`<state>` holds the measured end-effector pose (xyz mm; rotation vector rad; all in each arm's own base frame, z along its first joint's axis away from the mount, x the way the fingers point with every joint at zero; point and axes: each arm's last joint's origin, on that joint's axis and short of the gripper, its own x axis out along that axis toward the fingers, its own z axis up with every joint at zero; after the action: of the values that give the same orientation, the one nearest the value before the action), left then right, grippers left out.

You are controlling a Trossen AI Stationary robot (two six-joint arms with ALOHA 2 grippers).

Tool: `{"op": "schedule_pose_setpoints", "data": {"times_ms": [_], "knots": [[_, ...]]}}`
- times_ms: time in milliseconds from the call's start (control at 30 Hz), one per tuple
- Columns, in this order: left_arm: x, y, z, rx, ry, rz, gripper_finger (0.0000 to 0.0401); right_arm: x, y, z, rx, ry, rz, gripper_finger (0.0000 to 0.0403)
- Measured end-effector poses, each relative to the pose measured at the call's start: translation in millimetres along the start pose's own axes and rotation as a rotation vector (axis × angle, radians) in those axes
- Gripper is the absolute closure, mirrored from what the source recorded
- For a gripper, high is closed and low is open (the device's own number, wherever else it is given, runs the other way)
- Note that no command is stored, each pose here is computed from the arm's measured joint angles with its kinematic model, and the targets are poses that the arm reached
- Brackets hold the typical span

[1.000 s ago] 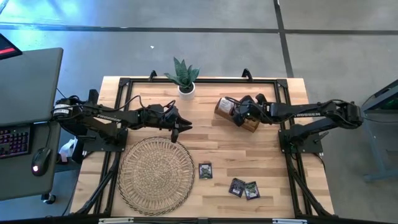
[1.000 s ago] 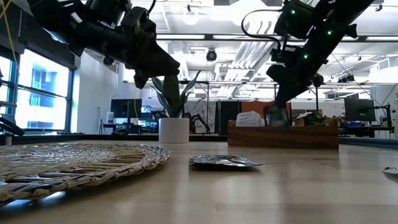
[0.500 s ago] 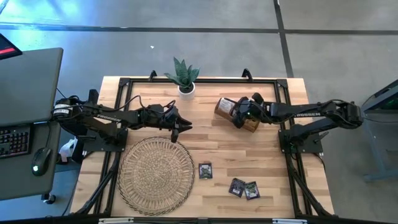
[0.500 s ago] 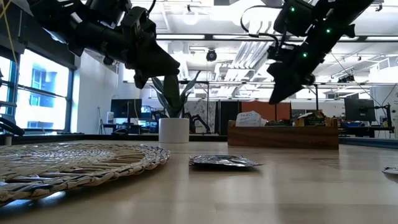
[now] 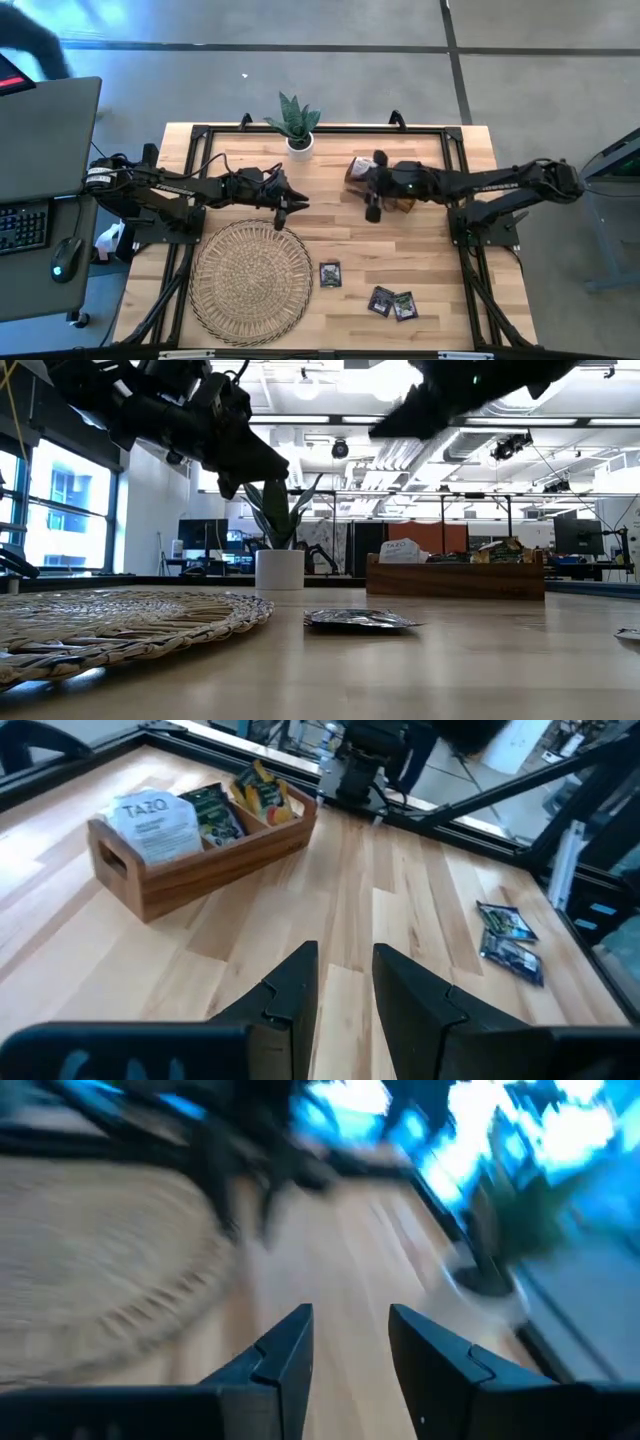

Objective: Pick & Place Tea
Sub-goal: Put the black tea bag into the middle section of the wooden organizer

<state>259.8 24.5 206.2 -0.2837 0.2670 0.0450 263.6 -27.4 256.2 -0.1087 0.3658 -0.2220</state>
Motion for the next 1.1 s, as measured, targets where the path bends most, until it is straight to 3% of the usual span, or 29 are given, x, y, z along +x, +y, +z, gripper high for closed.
{"op": "schedule_pose_setpoints", "data": {"times_ms": [133,267,433,567,900,1100], "knots": [[0,-1,0,0.0,0.009,-0.036,0.0303,-3,13,14,-0.112,-0.155,0.14,0.0274],[0,-1,0,0.0,0.012,-0.046,0.0303,-8,20,29,-0.125,-0.337,0.283,0.0274],[0,-1,0,-0.01,0.012,-0.046,0.0303,-12,23,41,-0.028,-0.464,0.392,0.0274],[0,-1,0,-0.011,0.007,-0.048,0.0303,-5,35,36,0.028,-0.427,0.424,0.0274],[0,-2,0,-0.037,0.005,-0.048,0.0303,27,92,2,0.11,-0.235,0.422,0.0274],[0,-2,1,-0.037,0.001,-0.046,0.0303,43,127,13,0.084,-0.117,0.463,0.0274]]}}
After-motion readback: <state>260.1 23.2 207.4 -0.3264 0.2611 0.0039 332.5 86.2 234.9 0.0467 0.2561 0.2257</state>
